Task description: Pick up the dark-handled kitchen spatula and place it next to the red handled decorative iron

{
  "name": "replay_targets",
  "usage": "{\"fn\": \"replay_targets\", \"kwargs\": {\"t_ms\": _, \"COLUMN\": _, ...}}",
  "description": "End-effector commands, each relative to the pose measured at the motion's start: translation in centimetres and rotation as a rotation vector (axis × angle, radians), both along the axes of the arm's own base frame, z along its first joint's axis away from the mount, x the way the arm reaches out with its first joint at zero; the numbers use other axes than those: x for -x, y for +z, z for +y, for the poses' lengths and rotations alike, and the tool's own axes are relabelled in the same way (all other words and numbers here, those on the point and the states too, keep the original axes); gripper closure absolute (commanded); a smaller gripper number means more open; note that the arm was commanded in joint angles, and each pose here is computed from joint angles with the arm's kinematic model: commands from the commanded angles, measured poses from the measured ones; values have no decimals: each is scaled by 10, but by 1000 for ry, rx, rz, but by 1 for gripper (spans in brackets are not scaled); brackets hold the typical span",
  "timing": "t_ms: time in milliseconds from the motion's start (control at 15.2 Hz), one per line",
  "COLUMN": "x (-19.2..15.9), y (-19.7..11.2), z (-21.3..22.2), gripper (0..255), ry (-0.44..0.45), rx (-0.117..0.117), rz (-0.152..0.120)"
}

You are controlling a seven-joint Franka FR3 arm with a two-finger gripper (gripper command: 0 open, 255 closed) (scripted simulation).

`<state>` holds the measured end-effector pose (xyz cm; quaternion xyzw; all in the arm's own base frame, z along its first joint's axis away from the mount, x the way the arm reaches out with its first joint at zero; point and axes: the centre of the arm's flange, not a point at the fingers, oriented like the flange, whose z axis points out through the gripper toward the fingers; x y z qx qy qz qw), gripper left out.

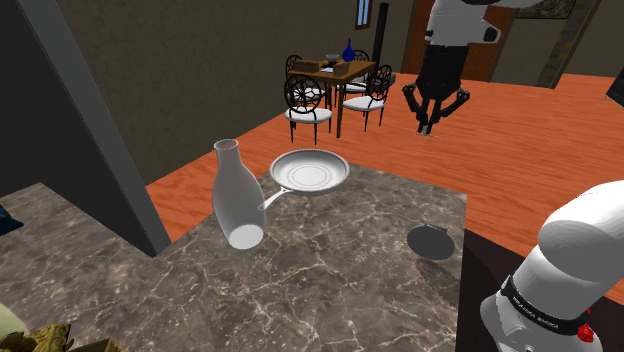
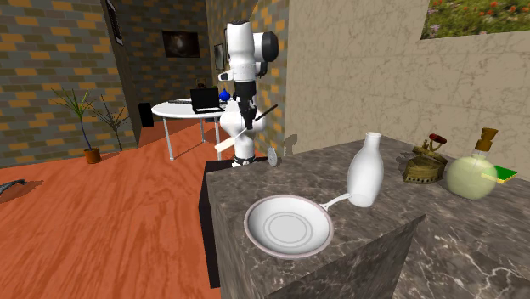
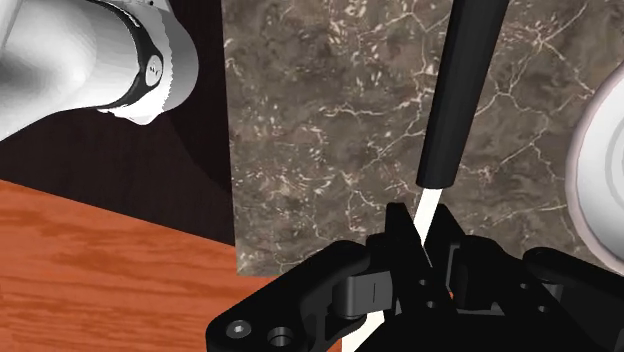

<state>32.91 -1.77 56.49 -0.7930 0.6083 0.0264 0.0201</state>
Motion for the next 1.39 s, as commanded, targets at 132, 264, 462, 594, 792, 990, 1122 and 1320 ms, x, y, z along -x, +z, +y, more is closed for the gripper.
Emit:
{"fn": "replay_targets", "kwargs": {"t_ms": 132, "x": 1, "y": 22, "z": 0, "gripper": 255, "ry": 0, "rx": 0, "rz": 0}}
{"fn": "replay_targets", "kwargs": {"t_ms": 264, "x": 1, "y": 32, "z": 0, "gripper": 255, "ry": 0, "rx": 0, "rz": 0}}
{"fn": "replay_targets", "kwargs": {"t_ms": 462, "x": 1, "y": 43, "z": 0, "gripper": 255, "ry": 0, "rx": 0, "rz": 0}}
{"fn": "replay_targets", "kwargs": {"t_ms": 594, "x": 7, "y": 43, "z": 26, "gripper": 255, "ry": 0, "rx": 0, "rz": 0}}
{"fn": "replay_targets", "kwargs": {"t_ms": 792, "x": 17, "y": 43, "z": 64, "gripper": 255, "ry": 0, "rx": 0, "rz": 0}}
{"fn": "replay_targets", "kwargs": {"t_ms": 990, "x": 27, "y": 43, "z": 103, "gripper": 255, "ry": 0, "rx": 0, "rz": 0}}
{"fn": "replay_targets", "kwargs": {"t_ms": 1122, "x": 33, "y": 43, "z": 128, "gripper": 255, "ry": 0, "rx": 0, "rz": 0}}
{"fn": "replay_targets", "kwargs": {"t_ms": 1320, "x": 43, "y": 43, "z": 167, "gripper": 255, "ry": 0, "rx": 0, "rz": 0}}
